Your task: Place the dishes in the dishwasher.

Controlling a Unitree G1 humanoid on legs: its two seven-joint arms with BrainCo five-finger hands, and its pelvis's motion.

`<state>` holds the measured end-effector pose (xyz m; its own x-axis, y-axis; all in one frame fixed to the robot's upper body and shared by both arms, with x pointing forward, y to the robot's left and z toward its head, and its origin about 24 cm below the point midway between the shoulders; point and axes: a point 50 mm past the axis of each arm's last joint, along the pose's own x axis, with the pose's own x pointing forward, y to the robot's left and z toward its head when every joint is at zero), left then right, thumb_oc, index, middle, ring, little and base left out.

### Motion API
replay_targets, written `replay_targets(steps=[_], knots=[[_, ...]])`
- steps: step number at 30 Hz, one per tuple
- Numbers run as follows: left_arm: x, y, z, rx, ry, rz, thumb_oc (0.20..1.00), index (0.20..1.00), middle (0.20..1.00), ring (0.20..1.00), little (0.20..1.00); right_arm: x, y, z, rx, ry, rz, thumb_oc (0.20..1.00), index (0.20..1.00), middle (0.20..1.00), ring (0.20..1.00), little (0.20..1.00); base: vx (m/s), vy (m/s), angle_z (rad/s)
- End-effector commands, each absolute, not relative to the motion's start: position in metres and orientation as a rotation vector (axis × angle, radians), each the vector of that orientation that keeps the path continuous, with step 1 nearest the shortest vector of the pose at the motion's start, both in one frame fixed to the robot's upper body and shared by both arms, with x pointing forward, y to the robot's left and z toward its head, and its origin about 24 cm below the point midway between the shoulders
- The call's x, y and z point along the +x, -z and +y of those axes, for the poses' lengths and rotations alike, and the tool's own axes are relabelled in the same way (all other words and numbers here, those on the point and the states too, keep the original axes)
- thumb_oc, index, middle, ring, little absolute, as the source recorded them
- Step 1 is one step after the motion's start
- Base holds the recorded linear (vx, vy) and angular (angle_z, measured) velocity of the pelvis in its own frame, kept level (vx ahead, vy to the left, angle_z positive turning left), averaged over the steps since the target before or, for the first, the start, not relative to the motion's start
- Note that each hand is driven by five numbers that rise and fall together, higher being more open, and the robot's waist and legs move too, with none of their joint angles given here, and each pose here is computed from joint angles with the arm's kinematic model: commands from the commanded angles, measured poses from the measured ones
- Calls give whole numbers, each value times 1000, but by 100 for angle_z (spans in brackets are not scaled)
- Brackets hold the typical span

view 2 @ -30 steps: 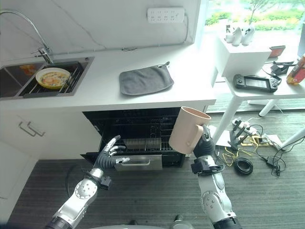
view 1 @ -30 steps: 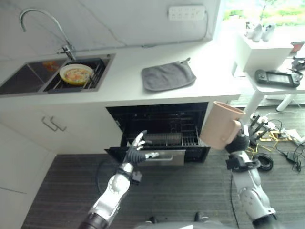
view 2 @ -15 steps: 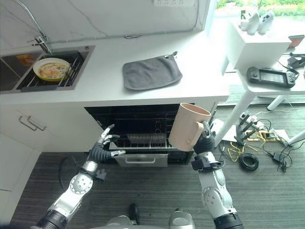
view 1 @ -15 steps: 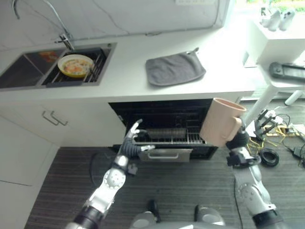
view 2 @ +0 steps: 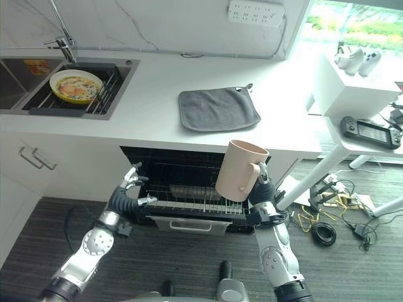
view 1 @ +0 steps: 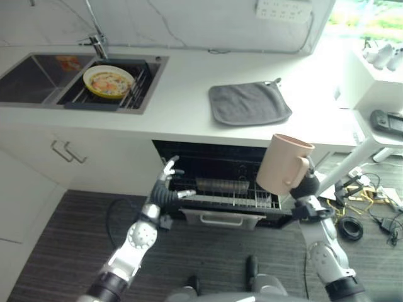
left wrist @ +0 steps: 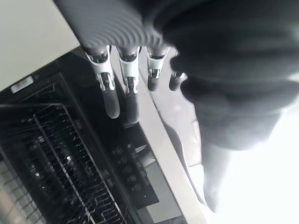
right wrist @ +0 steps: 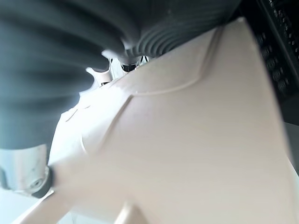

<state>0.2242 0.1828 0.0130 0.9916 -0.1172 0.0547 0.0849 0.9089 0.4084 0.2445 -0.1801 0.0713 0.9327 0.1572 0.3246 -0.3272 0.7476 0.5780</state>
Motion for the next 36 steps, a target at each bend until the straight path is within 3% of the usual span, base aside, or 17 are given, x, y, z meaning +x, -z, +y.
replay_targets(steps=[1, 12, 20, 31, 36], knots=[[239, -44, 179, 460, 147, -260, 1000, 1000, 1000, 1000, 1000, 245, -107, -183, 682, -312, -442, 200, 200, 200, 200, 200, 62, -53, 15], [240, -37, 177, 517, 204, -201, 1000, 1000, 1000, 1000, 1000, 243, -104, -177, 645, -314, -426, 200, 200, 200, 200, 200, 55, -123, 3], [243, -25, 167, 804, 442, -167, 1000, 1000, 1000, 1000, 1000, 245, -92, -165, 553, -418, -279, 200, 200, 200, 200, 200, 57, -48, -4], [247, -31, 172, 859, 468, -185, 1000, 1000, 1000, 1000, 1000, 246, -95, -173, 479, -391, -277, 200, 200, 200, 200, 200, 71, 250, -20], [254, -32, 171, 1098, 440, -263, 1000, 1000, 1000, 1000, 1000, 247, -100, -177, 447, -432, -286, 200, 200, 200, 200, 200, -74, 155, 0]])
